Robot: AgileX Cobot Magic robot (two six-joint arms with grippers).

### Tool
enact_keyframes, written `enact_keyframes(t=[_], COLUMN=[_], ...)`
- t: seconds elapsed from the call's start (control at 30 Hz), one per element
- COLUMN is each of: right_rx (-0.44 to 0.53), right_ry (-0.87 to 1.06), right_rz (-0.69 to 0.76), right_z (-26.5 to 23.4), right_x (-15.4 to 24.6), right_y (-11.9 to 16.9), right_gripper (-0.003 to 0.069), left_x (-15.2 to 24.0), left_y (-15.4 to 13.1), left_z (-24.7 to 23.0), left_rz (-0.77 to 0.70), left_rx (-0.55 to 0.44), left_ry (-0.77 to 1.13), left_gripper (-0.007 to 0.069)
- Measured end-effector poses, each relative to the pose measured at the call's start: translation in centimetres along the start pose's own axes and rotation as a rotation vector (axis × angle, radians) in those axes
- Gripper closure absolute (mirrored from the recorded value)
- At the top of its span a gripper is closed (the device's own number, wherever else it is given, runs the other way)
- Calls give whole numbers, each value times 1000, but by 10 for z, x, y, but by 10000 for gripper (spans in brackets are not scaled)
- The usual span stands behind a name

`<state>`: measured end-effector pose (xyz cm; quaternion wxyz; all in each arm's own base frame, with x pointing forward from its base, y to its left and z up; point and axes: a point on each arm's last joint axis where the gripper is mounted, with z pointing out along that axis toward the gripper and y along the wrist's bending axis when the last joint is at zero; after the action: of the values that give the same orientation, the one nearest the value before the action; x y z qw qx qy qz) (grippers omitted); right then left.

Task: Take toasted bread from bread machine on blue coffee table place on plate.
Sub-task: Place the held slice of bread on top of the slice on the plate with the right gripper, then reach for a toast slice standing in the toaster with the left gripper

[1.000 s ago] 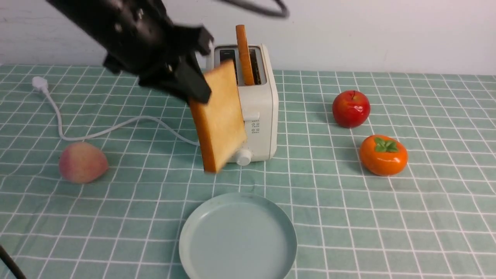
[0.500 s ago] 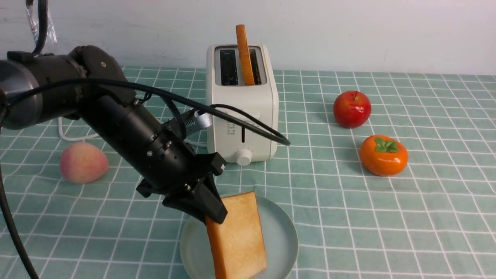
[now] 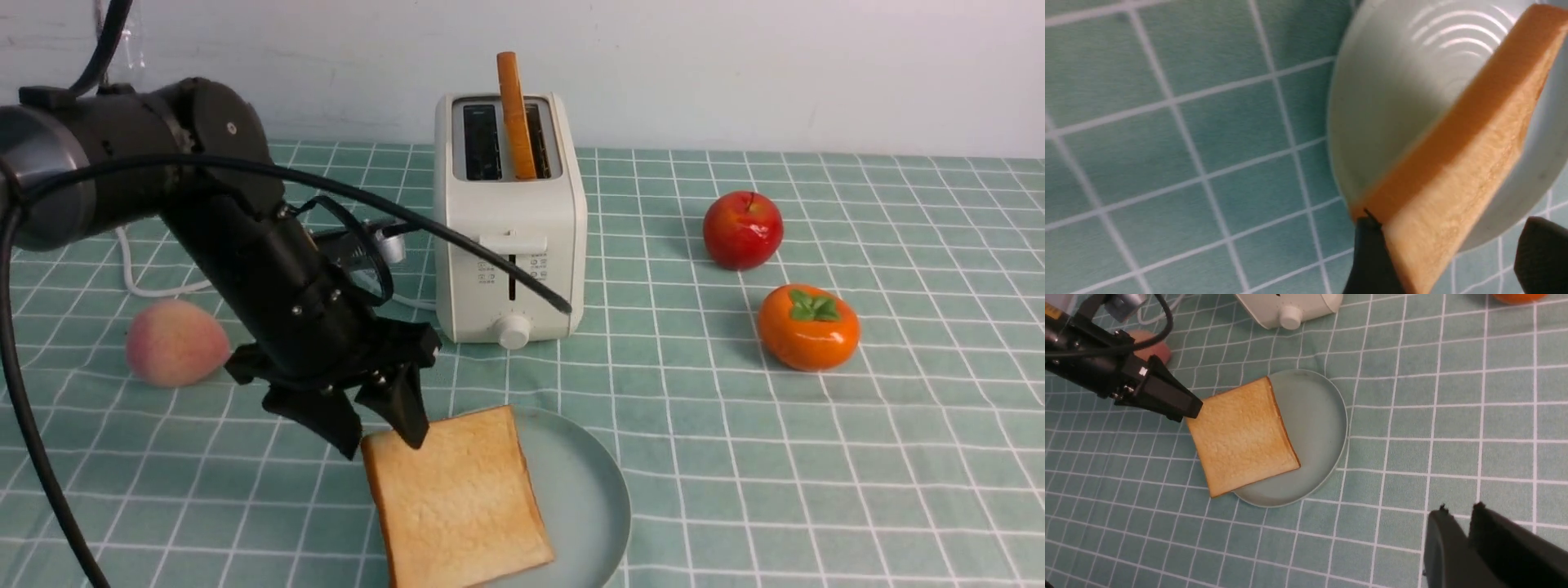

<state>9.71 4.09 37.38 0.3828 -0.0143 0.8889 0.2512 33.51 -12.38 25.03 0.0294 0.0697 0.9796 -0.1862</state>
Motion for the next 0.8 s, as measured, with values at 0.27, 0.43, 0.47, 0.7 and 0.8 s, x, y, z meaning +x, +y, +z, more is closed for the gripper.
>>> enact_keyframes(t=[0.27,0.43,0.47,0.7,0.8], right_rx=[42,-5,-6,-7,32], right_ry=[3,17,26,137,162], right_rz=[-49,-55,-53,-162,-234], right_z=[-6,9,12,74,122], right_x=[-78,-117,-119,-147,-159], right_y=[13,20,20,47,66], right_gripper=[531,529,529,517,475], left_x=[16,67,67,177,226], left_y=[-1,-16,-16,-11,-6], left_z=[-70,-130,-130,-162,-167], left_rz=[-22,16,16,52,44], left_rx=[-192,-154,-154,-87,-12], left_ry=[-256,-447,-449,-725,-917], left_gripper=[587,639,639,639,639])
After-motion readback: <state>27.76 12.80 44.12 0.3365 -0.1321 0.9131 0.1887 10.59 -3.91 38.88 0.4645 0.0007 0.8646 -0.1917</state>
